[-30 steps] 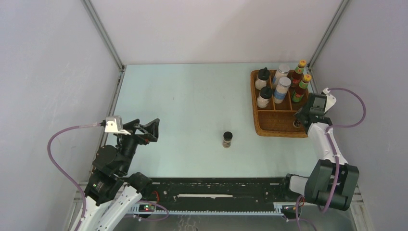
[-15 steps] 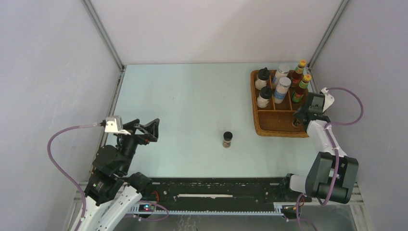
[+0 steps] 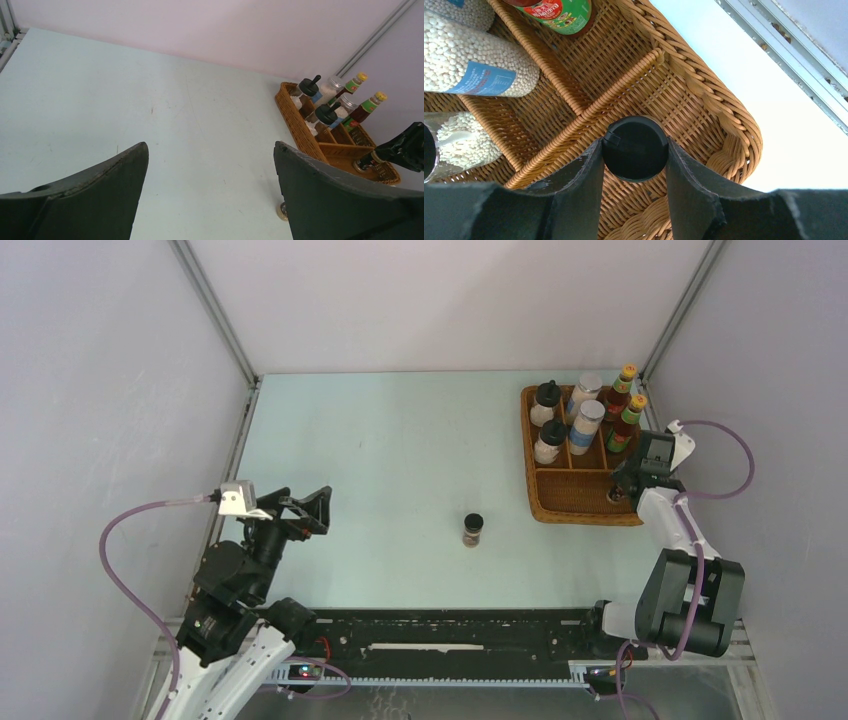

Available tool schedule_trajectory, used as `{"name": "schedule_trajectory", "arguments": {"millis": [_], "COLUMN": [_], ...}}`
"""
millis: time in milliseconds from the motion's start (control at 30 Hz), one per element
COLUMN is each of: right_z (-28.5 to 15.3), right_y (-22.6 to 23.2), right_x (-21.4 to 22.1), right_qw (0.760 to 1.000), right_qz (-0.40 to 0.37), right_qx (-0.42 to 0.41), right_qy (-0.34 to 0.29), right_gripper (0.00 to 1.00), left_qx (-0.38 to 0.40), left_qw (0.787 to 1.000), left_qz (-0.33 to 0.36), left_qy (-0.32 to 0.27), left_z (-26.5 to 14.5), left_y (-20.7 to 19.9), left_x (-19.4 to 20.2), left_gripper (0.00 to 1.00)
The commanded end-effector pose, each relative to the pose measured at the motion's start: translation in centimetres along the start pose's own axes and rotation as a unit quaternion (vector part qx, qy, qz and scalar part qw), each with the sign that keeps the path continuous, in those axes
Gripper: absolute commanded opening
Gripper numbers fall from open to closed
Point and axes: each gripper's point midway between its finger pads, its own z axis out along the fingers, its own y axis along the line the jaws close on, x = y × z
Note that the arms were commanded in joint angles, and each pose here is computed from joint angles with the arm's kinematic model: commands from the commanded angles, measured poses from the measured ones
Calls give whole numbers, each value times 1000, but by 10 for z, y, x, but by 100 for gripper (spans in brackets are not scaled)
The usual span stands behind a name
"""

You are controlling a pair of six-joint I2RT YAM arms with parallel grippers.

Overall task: Organize the condiment bottles
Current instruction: Place the bottle in the storage box.

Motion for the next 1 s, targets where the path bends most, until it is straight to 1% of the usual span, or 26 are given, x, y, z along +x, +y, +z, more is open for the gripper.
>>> {"name": "schedule_trajectory", "arguments": {"millis": [0,33,133,233,333,433,600,700,767,967], "right_z": [5,5,6,5,3,0,-6,-8,-8,-9], "right_y": [8,8,10,14,18,22,27,28,28,27], "right_x": [-4,-3,-1,1,2,4,5,7,8,10], "right_qw": [1000,1000,1000,1000,1000,1000,1000,1000,1000,1000], "right_qz": [9,7,5,2,-1,-5,-11,-13,-14,-16], "right_qx": [-9,-8,-10,-15,-18,-21,-24,-22,-21,-18], "right_qy": [-4,-2,0,2,2,2,-2,1,2,6], "right_gripper": [0,0,4,10,18,29,42,44,49,50], "left_qx": [-6,-6,-7,-6,-6,-6,-4,-3,-3,-3], "left_qw": [1000,1000,1000,1000,1000,1000,1000,1000,1000,1000], "left_qz": [15,15,15,14,13,12,10,8,8,7], "left_qy": [11,11,11,11,10,9,8,6,6,3], "left_z": [6,6,6,6,5,5,3,2,1,-1], "left_y": [3,3,3,3,3,3,3,3,3,4], "left_x": [10,10,10,10,10,10,9,8,7,6], "left_gripper": [100,100,100,100,100,100,100,100,100,100]}}
